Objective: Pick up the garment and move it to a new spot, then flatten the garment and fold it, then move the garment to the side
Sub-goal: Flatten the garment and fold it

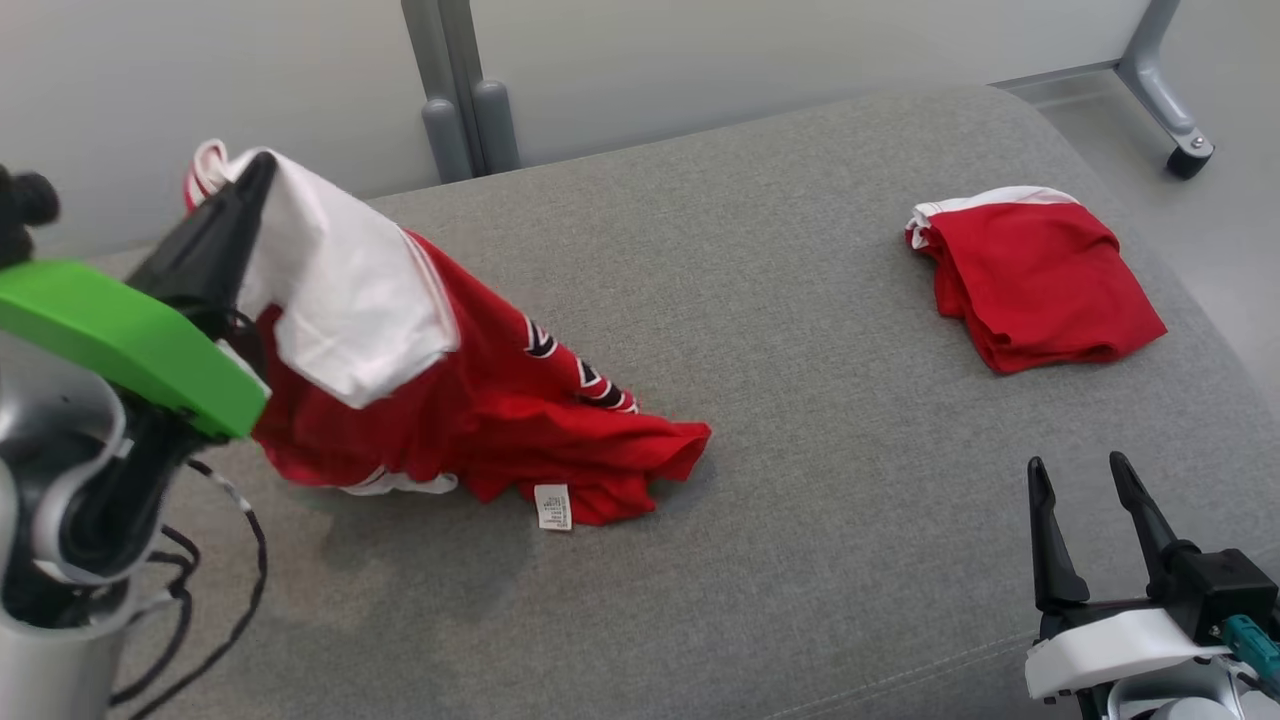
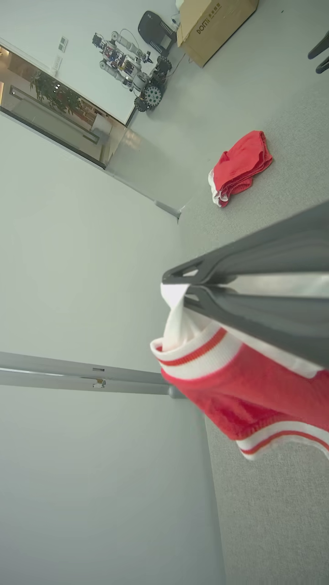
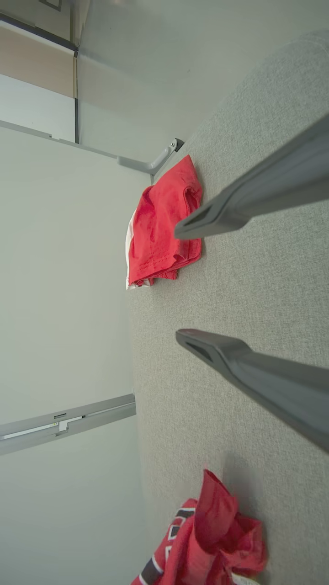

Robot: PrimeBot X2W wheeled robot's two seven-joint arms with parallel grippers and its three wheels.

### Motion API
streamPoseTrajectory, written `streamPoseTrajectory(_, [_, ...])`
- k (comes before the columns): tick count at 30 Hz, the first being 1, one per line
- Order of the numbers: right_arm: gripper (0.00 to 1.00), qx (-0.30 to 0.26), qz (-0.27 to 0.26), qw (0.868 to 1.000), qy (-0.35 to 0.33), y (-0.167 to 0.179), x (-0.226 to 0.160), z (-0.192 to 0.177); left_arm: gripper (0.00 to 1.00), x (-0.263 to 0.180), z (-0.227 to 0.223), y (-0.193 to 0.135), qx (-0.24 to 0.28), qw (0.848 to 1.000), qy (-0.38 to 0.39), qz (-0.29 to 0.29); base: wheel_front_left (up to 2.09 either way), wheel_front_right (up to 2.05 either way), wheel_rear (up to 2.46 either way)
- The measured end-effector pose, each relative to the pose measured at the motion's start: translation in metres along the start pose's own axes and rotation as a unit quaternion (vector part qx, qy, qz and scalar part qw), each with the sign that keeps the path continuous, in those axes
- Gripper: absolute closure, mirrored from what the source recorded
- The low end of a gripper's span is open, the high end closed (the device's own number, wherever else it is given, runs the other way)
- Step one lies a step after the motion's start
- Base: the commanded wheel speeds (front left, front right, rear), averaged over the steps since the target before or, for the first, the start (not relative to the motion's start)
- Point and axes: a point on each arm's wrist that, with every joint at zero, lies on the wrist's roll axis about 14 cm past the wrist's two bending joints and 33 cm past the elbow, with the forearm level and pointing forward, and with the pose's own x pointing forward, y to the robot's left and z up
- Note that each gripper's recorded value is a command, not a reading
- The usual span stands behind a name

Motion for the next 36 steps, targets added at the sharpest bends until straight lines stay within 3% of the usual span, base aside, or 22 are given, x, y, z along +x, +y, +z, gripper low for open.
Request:
streamPoseTrajectory(7, [0.00, 0.001, -0.009, 1.000, 0.001, -0.006, -0.001, -0.001, 1.00, 0.003, 0.057, -0.001, 0.024, 0.999, -0.028, -0.012, 0.00, 0.00, 0.00])
streamPoseTrajectory(15, [0.00, 0.005, -0.003, 1.000, -0.006, -0.002, 0.004, 0.003, 1.00, 0.015, 0.085, -0.043, 0.062, 0.995, -0.020, -0.072, 0.00, 0.00, 0.00])
streamPoseTrajectory(24, [0.00, 0.008, -0.011, 1.000, -0.018, -0.007, 0.002, 0.010, 1.00, 0.052, 0.068, -0.088, 0.067, 0.991, 0.010, -0.118, 0.00, 0.00, 0.00])
streamPoseTrajectory(31, [0.00, 0.016, -0.031, 0.999, -0.018, -0.018, -0.003, 0.011, 1.00, 0.087, 0.019, -0.115, 0.054, 0.985, 0.070, -0.147, 0.00, 0.00, 0.00])
streamPoseTrajectory(36, [0.00, 0.022, -0.043, 0.999, -0.021, -0.025, -0.003, 0.013, 1.00, 0.117, -0.004, -0.132, 0.074, 0.978, 0.096, -0.170, 0.00, 0.00, 0.00])
